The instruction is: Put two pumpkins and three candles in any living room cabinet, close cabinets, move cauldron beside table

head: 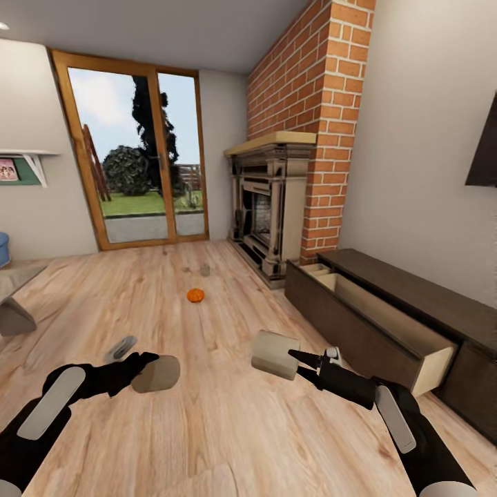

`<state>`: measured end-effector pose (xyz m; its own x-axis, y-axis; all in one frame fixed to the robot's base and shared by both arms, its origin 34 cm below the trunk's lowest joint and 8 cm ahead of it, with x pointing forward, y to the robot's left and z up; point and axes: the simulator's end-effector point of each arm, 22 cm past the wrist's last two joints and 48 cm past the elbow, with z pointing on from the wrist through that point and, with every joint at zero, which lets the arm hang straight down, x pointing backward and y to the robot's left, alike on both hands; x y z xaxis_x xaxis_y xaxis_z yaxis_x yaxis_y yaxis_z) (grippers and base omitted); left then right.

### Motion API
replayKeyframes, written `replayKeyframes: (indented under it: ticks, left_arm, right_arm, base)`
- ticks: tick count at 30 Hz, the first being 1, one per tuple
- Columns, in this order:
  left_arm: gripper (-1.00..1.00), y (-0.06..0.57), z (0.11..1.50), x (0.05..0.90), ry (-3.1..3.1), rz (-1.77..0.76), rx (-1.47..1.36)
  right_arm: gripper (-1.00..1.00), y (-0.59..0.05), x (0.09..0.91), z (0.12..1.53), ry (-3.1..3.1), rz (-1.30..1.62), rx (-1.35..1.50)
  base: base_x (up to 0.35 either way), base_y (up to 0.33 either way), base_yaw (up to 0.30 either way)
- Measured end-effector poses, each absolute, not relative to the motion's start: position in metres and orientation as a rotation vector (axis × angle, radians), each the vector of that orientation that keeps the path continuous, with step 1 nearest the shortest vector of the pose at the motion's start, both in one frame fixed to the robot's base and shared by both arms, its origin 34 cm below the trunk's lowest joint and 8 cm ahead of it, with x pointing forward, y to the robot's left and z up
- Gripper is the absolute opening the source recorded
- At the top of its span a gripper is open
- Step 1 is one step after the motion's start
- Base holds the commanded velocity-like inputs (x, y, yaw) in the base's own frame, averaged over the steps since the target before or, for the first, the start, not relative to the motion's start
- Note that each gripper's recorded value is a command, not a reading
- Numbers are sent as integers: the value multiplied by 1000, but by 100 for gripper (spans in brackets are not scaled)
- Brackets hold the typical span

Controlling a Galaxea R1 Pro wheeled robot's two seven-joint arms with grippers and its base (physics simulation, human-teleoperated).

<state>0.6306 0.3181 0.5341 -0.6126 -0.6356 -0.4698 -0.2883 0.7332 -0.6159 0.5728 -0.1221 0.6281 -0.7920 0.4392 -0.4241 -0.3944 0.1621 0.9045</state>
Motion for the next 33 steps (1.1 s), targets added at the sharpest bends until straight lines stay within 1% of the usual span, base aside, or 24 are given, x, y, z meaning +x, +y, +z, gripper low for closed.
replayKeyframes:
  ticks: [18, 27, 33]
  left_arm:
    - [-100, 317, 534, 631, 2235, -649, -695]
    - [-100, 317, 535, 631, 2231, -658, -698]
    - [-100, 316, 548, 631, 2209, -669, -690]
  right_arm:
    - [-100, -122, 573, 628, 1814, 1699, 43]
    - [-100, -122, 573, 630, 1808, 1709, 46]
    - [-100, -122, 570, 641, 1791, 1706, 29]
  base:
    - [332, 0, -249]
    - [54, 0, -239]
    - [2, 0, -49]
